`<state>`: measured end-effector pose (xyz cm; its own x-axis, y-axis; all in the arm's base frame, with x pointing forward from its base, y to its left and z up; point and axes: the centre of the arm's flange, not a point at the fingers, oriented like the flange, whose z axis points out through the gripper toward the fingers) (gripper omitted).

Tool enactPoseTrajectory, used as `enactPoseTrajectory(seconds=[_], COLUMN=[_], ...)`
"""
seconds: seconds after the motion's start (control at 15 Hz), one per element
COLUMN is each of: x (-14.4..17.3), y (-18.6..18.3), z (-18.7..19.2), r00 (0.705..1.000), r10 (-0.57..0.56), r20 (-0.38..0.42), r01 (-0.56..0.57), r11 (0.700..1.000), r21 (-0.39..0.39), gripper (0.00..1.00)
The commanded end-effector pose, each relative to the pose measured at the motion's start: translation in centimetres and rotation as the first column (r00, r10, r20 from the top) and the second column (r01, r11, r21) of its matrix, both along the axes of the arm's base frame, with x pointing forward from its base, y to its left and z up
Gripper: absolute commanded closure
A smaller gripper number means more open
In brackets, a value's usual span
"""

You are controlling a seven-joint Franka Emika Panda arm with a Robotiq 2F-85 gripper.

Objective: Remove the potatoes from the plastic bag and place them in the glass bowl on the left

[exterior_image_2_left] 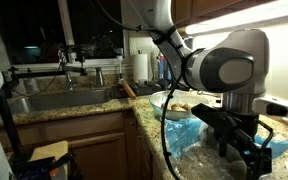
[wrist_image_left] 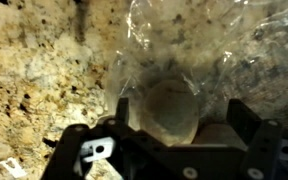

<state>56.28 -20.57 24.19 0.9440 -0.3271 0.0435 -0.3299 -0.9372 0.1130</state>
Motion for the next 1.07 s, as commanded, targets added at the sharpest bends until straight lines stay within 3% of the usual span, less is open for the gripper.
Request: enactPoseTrajectory(seconds=[0.0, 0.33, 1.0], x=[-0.7, -1.0, 1.3], y=[-2.3, -3.2, -0.9], z=[-0.3, -0.4, 0.3], r00=[1.000, 0.999, 0.998], r10=[-0.019, -0.038, 0.043], r20=[0.005, 0.008, 0.036], r01=[0.019, 0.038, -0.043], r11=[1.000, 0.999, 0.999], r21=[-0.008, 0.005, 0.015], gripper=[0.00, 0.00, 0.00])
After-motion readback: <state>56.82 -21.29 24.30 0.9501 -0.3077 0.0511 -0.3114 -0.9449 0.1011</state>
